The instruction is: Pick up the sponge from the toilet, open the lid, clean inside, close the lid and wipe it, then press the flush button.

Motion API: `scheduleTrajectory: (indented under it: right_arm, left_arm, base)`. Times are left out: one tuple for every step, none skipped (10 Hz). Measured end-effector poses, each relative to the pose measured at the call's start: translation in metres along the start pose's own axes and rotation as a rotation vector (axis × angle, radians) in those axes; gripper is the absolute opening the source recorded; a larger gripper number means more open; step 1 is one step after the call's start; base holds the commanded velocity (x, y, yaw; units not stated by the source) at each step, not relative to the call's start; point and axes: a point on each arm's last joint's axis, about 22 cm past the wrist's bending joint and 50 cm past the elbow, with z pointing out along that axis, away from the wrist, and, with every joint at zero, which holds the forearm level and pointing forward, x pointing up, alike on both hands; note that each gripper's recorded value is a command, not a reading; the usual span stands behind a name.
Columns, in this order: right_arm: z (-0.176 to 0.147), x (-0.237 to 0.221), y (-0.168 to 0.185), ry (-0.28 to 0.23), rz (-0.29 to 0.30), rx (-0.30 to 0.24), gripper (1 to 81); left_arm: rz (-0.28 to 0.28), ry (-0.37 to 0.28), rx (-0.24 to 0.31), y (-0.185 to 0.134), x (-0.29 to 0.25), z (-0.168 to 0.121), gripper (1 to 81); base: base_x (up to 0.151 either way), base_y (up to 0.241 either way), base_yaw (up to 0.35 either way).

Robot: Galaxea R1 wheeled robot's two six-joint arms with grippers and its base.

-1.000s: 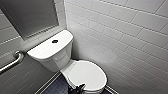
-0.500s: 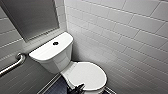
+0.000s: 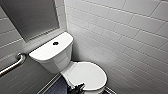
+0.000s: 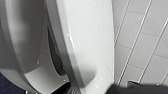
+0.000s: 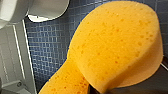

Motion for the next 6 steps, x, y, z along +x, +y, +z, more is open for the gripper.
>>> scheduleTrajectory:
  right_arm:
    - [0.000, 0.000, 0.000, -0.001, 0.000, -0.001, 1.0]
    - [0.000, 0.000, 0.000, -0.001, 0.000, 0.000, 1.0]
    - [0.000, 0.000, 0.000, -0.001, 0.000, 0.000, 1.0]
    - [0.000, 0.000, 0.000, 0.000, 0.000, 0.000, 1.0]
    - [0.000, 0.000, 0.000, -0.001, 0.000, 0.000, 1.0]
    - [0.000, 0.000, 0.000, 0.000, 0.000, 0.000, 1.0]
  left_arm:
    - [-0.005, -0.001, 0.005, 0.000, 0.000, 0.001, 81.1]
    - [-0.001, -0.007, 0.025, -0.002, 0.002, 0.004, 81.1]
    - [0.008, 0.007, 0.020, 0.004, 0.012, 0.011, 81.1]
    - [0.022, 0.039, -0.017, 0.019, 0.028, 0.015, 81.1]
    - [0.025, 0.062, -0.046, 0.031, 0.040, 0.016, 81.1]
    - [0.020, 0.068, -0.053, 0.032, 0.042, 0.014, 81.1]
  base:
    - [0.000, 0.000, 0.000]
    - [0.000, 0.000, 0.000]
    - [0.000, 0.000, 0.000]
    - [0.000, 0.000, 0.000]
    - [0.000, 0.000, 0.000]
    - [0.000, 0.000, 0.000]
